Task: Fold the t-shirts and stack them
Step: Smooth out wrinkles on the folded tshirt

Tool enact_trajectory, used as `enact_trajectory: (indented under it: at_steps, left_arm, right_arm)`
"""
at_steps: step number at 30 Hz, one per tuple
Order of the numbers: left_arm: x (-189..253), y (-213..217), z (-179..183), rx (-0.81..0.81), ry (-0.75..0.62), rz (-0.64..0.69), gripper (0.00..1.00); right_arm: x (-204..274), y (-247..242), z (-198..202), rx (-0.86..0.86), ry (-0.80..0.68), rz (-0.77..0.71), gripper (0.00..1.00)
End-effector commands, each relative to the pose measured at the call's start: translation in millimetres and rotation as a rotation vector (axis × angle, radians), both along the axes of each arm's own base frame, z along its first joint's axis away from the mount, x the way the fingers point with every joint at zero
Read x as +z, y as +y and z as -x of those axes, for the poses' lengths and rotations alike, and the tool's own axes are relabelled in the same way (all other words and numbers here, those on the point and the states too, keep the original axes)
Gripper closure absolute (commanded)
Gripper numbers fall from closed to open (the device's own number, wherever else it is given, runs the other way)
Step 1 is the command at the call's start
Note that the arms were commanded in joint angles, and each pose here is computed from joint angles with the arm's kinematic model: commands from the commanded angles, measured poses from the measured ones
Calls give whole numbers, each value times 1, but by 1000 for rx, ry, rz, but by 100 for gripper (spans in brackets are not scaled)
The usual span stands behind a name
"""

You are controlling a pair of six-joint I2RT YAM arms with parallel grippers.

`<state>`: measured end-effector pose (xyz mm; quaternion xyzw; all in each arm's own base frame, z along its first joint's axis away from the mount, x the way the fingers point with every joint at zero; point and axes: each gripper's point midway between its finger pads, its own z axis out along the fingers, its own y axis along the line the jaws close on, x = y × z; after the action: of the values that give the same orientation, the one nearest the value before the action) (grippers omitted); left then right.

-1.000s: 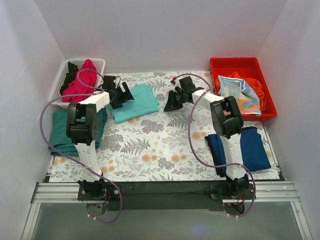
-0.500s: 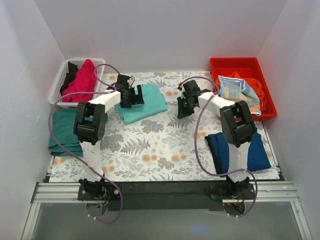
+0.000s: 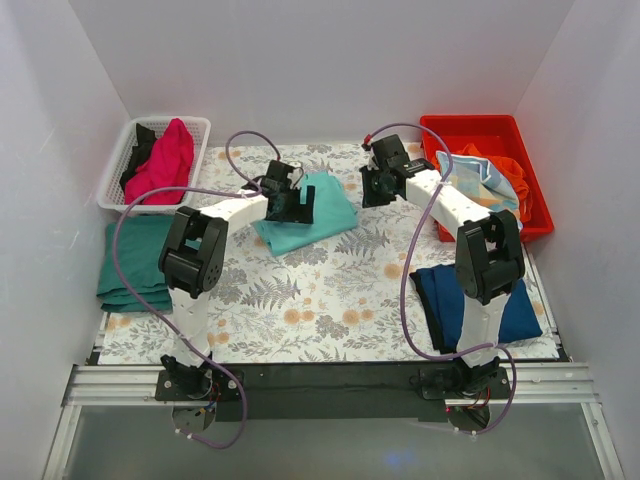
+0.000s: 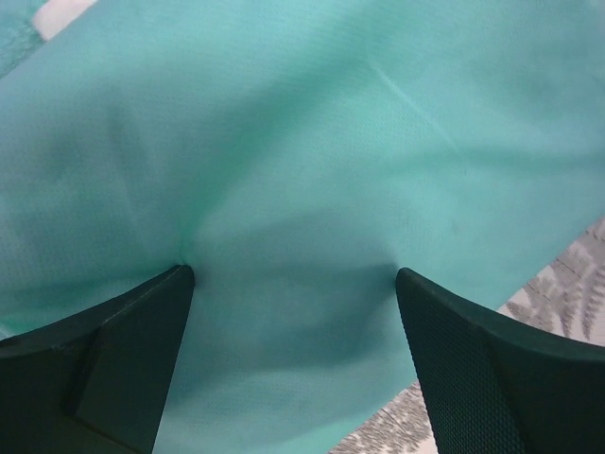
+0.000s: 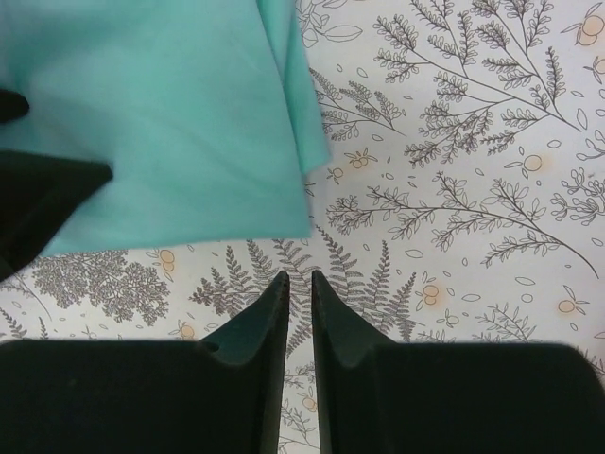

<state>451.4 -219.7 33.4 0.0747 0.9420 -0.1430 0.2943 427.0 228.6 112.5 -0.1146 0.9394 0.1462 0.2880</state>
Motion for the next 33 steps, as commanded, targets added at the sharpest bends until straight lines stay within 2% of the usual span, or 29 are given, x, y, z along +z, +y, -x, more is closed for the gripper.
enact_trajectory:
  at_steps: [1, 4, 7, 13, 18, 25, 33]
  left_arm:
    - [-50, -23, 96, -158, 284, -50, 12]
    - [-49, -21, 103, -155, 291, -65, 12]
    - [-28, -20, 94, -123, 224, -61, 12]
    - [34, -13, 55, -27, 2, -67, 9]
    - [74, -11, 38, 18, -89, -27, 8]
    - [78, 12, 34, 120, -78, -29, 7]
    - [31, 71, 22, 288, 22, -121, 6]
  right_arm:
    - [21, -4, -7, -10, -40, 11, 79]
    - [19, -2, -7, -4, -28, 1, 79]
    - [12, 4, -6, 15, -5, -17, 79]
    - [-5, 27, -18, 66, 27, -52, 78]
    - [-19, 45, -19, 125, 54, -57, 75]
    - [-28, 63, -6, 196, 52, -20, 70]
    - [-75, 59, 1, 188, 126, 50, 71]
